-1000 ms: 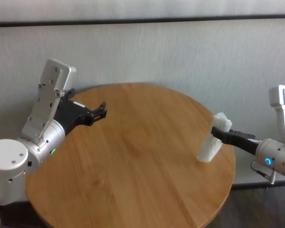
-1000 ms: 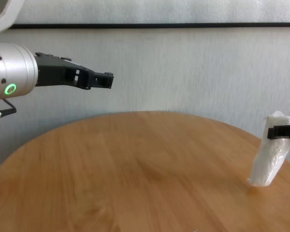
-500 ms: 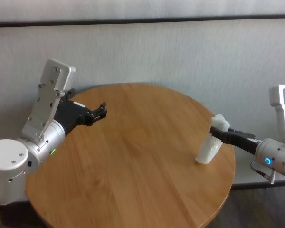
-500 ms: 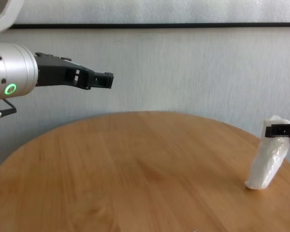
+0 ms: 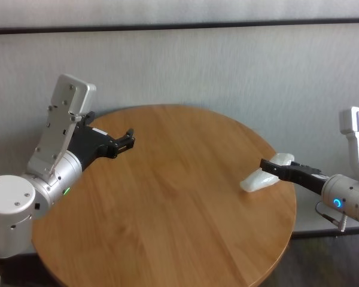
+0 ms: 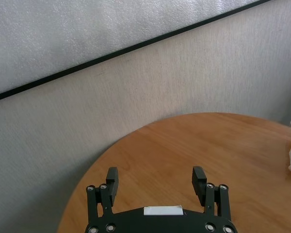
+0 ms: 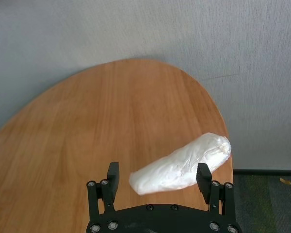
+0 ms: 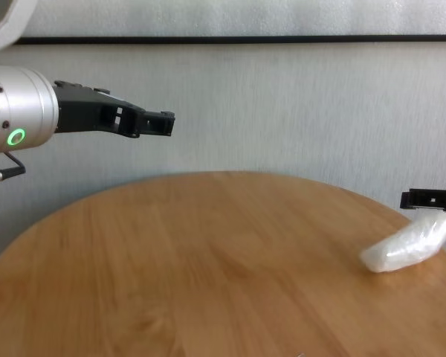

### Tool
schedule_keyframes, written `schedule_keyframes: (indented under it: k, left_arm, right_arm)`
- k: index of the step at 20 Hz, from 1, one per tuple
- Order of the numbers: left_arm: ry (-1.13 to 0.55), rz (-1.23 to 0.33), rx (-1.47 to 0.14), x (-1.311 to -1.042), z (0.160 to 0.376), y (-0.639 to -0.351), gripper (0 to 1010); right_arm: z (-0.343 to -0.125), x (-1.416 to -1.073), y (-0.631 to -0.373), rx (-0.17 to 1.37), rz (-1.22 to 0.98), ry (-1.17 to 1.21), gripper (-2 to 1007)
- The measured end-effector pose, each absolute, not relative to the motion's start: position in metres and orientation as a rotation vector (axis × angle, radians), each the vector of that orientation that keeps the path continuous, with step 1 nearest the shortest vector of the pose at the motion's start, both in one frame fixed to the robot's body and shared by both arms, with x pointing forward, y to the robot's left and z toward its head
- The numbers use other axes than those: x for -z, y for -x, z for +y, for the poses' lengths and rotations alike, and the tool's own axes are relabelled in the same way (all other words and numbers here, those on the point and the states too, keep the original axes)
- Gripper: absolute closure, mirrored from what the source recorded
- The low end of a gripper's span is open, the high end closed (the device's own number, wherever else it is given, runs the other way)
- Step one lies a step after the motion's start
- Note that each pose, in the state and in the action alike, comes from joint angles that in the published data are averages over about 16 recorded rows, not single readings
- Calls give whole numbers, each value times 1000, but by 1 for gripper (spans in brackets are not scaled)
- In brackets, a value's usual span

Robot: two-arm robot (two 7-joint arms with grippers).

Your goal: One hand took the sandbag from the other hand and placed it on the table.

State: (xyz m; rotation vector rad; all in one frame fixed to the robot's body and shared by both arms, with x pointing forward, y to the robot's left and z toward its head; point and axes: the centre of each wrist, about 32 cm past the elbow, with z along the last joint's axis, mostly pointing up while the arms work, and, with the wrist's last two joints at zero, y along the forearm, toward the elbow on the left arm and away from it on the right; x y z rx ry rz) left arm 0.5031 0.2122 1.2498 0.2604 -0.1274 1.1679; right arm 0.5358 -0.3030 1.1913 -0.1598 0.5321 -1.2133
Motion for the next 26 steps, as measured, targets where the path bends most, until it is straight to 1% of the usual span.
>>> schedule_keyframes:
  k: [4,8,26]
  left_arm:
    - [-260,-127,-1168,-1250,212,-503,11]
    - [-260,-127,-1168,-1250,212,-503,11]
    - [-260,-127,-1168,-1250,212,-503,11]
  right_arm:
    - [-303,-1191,-536,1213,532,159,31]
    - [-303,-1191,-536,1213,532,159,3]
    - [-301,-1192,-534,1196,516,151,0]
